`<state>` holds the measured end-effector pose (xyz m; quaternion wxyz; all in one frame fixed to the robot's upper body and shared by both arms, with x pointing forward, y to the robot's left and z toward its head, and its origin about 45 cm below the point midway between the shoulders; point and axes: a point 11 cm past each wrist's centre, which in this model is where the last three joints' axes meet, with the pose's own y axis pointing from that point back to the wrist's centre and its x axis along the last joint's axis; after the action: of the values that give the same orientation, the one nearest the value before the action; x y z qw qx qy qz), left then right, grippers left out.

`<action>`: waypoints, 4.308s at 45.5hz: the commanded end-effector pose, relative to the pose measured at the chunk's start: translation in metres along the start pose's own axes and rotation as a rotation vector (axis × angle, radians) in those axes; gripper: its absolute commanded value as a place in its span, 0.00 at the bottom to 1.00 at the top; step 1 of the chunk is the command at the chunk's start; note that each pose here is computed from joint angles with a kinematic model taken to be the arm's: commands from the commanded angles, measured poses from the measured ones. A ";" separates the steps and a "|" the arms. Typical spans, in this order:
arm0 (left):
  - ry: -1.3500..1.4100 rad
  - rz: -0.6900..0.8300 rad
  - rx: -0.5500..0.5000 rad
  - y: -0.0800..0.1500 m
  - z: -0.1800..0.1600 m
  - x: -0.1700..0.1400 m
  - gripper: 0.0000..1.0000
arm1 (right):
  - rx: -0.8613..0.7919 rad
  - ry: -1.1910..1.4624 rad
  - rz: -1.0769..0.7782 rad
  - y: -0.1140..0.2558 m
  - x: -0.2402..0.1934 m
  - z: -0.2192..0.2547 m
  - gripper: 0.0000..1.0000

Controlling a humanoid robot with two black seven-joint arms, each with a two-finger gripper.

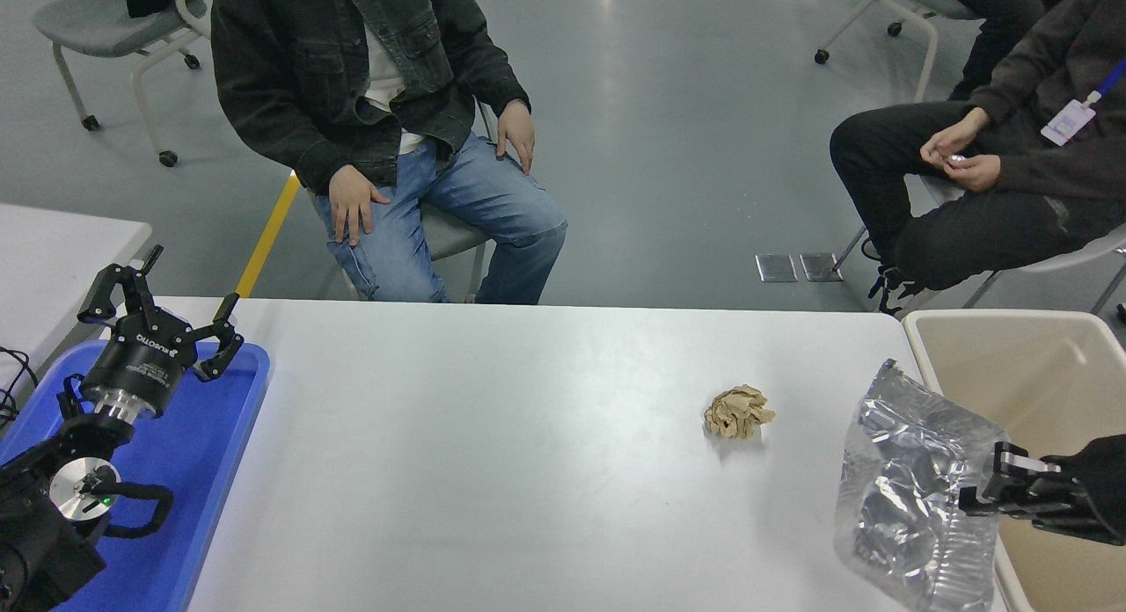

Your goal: Clean the table surface

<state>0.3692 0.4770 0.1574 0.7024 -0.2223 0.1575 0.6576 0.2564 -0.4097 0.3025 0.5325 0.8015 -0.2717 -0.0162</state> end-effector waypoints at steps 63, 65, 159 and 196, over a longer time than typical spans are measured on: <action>0.001 -0.001 0.000 0.000 0.000 0.000 1.00 | -0.163 -0.281 0.411 -0.034 0.130 0.121 0.00; 0.000 0.000 0.000 0.000 0.000 0.000 1.00 | -0.171 -0.284 0.419 -0.040 0.129 0.126 0.00; 0.000 0.000 0.000 0.000 0.000 0.000 1.00 | -0.647 -0.336 0.968 -0.143 0.071 0.221 0.00; 0.000 0.000 0.000 0.000 0.000 0.000 1.00 | -0.648 -0.325 1.057 -0.134 0.080 0.216 0.98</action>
<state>0.3692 0.4770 0.1574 0.7025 -0.2226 0.1573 0.6574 0.3119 -0.5900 0.1123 0.6391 0.3517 -0.6828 0.0408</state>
